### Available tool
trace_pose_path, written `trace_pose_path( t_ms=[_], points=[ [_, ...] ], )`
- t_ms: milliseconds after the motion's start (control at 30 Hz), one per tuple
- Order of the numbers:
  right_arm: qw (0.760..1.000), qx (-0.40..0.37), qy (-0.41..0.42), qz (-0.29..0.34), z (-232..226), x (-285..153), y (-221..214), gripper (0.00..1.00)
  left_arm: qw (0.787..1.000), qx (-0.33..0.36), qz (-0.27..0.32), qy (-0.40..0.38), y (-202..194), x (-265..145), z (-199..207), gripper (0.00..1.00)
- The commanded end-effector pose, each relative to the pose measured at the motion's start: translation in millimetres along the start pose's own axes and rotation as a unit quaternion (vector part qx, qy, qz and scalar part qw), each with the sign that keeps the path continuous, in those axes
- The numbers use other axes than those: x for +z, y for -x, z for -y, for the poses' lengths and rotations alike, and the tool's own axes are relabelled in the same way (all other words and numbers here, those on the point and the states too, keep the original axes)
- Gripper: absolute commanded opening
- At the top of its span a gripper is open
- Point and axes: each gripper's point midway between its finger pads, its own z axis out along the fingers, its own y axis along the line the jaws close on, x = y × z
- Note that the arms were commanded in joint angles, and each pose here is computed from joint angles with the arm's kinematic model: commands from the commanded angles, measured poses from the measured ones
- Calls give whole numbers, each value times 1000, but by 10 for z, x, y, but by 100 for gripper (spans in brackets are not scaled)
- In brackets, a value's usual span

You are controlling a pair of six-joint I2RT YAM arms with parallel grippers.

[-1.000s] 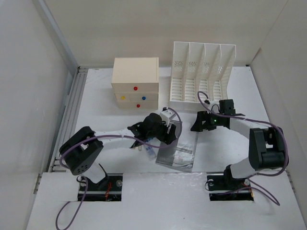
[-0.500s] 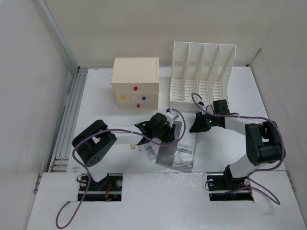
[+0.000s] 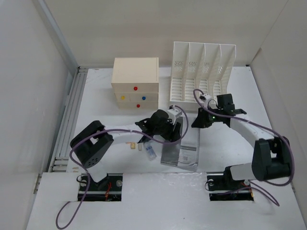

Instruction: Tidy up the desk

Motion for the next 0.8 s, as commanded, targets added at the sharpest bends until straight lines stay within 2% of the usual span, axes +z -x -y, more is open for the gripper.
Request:
trace_pose_path(
  t_ms=[0, 133, 167, 267, 333, 400, 433, 500, 533, 600, 633, 767],
  points=[
    [990, -122, -4, 77, -286, -375, 583, 0, 997, 35, 69, -17, 558, -344, 232, 56],
    [976, -175, -33, 123, -462, -680, 789, 0, 982, 63, 172, -49, 1154, -975, 579, 67],
    [974, -182, -40, 131, -486, -731, 815, 0, 979, 66, 188, -54, 1229, -1086, 630, 67],
    [954, -231, -71, 179, -635, -1026, 1106, 0, 963, 89, 246, -70, 1509, -1539, 822, 75],
    [935, -265, -89, 218, -803, -1287, 1394, 0, 956, 100, 266, -79, 1570, -1733, 899, 77],
    [918, -284, -117, 251, -913, -1532, 1632, 0, 941, 112, 309, -78, 1737, -2057, 962, 78],
    [900, -305, -129, 283, -1071, -1761, 1861, 0, 937, 117, 322, -75, 1773, -2147, 970, 80],
    [883, -310, -155, 317, -1156, -1992, 2095, 0, 929, 115, 349, -51, 1823, -2341, 855, 81],
    [868, -316, -163, 347, -1272, -2170, 2281, 0, 925, 116, 357, -53, 1837, -2407, 876, 82],
    [857, -304, -188, 371, -1260, -2312, 2463, 0, 925, 108, 364, -31, 1781, -2448, 753, 82],
    [844, -304, -200, 395, -1304, -2435, 2570, 0, 924, 111, 366, -26, 1757, -2458, 727, 82],
    [811, -245, -262, 461, -1130, -2707, 2866, 0, 924, 109, 365, -21, 1675, -2439, 678, 84]
  ],
)
